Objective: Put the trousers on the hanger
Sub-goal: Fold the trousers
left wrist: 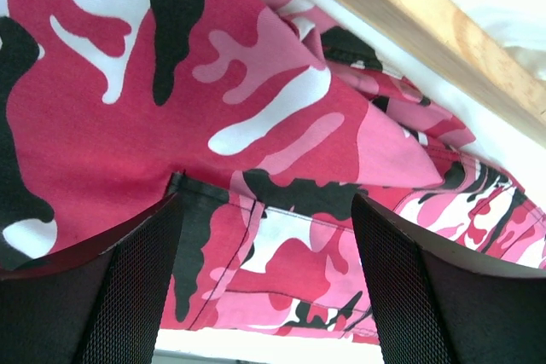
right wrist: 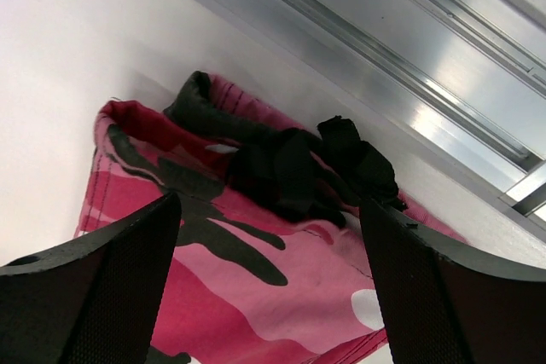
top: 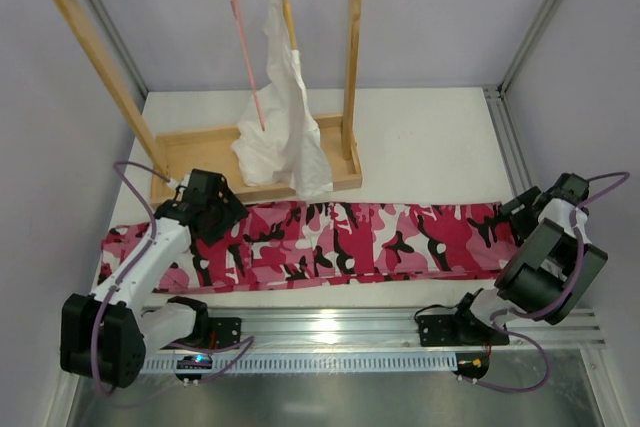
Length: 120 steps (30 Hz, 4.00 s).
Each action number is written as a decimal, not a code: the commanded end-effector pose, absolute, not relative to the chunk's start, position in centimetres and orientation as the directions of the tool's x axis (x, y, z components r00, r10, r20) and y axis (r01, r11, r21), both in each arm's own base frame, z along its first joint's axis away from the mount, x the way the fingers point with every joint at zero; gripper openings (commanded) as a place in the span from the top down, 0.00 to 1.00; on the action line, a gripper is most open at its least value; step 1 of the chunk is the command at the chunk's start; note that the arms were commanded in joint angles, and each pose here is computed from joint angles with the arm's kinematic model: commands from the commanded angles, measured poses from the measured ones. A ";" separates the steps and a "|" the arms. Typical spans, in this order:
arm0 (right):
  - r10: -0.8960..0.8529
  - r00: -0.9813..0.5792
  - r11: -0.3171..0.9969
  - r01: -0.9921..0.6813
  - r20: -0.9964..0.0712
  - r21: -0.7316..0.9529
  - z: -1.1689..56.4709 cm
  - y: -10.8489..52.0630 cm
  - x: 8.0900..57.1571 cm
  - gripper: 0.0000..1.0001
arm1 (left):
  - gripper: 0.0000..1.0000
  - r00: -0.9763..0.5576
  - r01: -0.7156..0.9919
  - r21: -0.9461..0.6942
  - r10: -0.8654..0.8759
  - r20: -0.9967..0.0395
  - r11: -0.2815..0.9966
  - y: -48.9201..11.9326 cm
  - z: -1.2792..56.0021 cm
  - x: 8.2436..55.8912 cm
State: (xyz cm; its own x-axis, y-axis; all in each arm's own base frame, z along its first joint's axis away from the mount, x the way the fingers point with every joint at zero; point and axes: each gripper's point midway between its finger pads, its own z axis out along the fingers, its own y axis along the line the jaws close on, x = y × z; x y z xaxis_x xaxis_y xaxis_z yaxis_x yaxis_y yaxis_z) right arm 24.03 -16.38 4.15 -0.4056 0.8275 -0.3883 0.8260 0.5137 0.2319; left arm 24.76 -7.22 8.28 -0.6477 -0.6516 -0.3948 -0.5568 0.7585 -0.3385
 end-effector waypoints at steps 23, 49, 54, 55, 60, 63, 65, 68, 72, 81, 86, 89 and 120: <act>0.514 -0.702 0.856 0.459 -0.493 0.239 10.3 -14.6 30.8 0.00 | 0.20 -0.772 -0.218 -0.615 -0.519 -0.367 0.758 -13.3 10.8 24.5; 0.378 -0.876 0.926 0.362 -0.300 0.108 4.5 -17.3 24.5 0.00 | 0.19 -0.763 -0.134 -0.643 -0.492 -0.418 0.754 -13.5 14.6 23.7; 0.338 -0.895 0.941 0.322 -0.292 0.102 4.0 -17.1 24.8 0.05 | 0.19 -0.766 -0.129 -0.648 -0.491 -0.416 0.751 -13.8 15.4 24.4; 0.339 -0.893 0.941 0.322 -0.295 0.103 3.8 -17.2 24.9 0.05 | 0.19 -0.763 -0.130 -0.644 -0.491 -0.420 0.753 -13.7 15.5 24.5; 0.343 -0.906 0.939 0.325 -0.247 0.113 2.6 -16.6 24.8 0.08 | 0.19 -0.749 -0.159 -0.653 -0.522 -0.409 0.740 -13.6 14.7 24.7; 0.312 -0.933 0.950 0.300 -0.182 0.089 1.3 -15.6 24.1 0.09 | 0.19 -0.765 -0.176 -0.664 -0.526 -0.372 0.727 -14.0 13.7 24.5; 0.281 -0.944 0.959 0.269 -0.173 0.089 0.7 -14.9 24.3 0.09 | 0.19 -0.771 -0.182 -0.663 -0.524 -0.362 0.726 -14.1 13.2 24.3; 0.257 -0.961 0.967 0.255 -0.101 0.031 -0.6 -14.6 22.9 0.11 | 0.19 -0.772 -0.188 -0.662 -0.526 -0.356 0.725 -14.0 13.0 24.2; 0.254 -0.960 0.967 0.253 -0.120 0.026 -0.2 -14.7 23.4 0.19 | 0.19 -0.762 -0.183 -0.656 -0.527 -0.376 0.733 -13.7 13.5 24.2; 0.269 -0.947 0.945 0.295 -0.178 -0.140 4.1 -18.7 25.0 0.96 | 0.19 -0.734 -0.179 -0.636 -0.533 -0.421 0.750 -12.8 14.3 23.9; 0.339 -0.925 0.843 0.381 -0.174 -0.380 7.9 -22.6 23.3 0.96 | 0.19 -0.750 -0.192 -0.612 -0.516 -0.413 0.767 -12.6 13.5 23.6; 0.379 -0.904 0.711 0.421 -0.197 -0.563 12.2 -25.7 22.1 0.96 | 0.19 -0.754 -0.189 -0.609 -0.511 -0.413 0.771 -12.6 13.6 23.4; 0.535 -0.781 0.844 0.507 -0.321 0.173 12.4 6.0 26.2 0.96 | 0.17 -0.721 -0.296 -0.610 -0.591 -0.362 0.735 -11.4 12.4 24.2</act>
State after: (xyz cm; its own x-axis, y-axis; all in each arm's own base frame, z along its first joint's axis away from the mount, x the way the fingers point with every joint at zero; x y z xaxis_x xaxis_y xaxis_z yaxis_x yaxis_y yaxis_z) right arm 24.47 0.88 13.61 -0.8367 0.4304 -0.3386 0.4746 0.8784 -0.0561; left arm 24.60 -11.16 11.38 -0.7196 -0.6044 -0.3417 -0.3440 0.7379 -0.5807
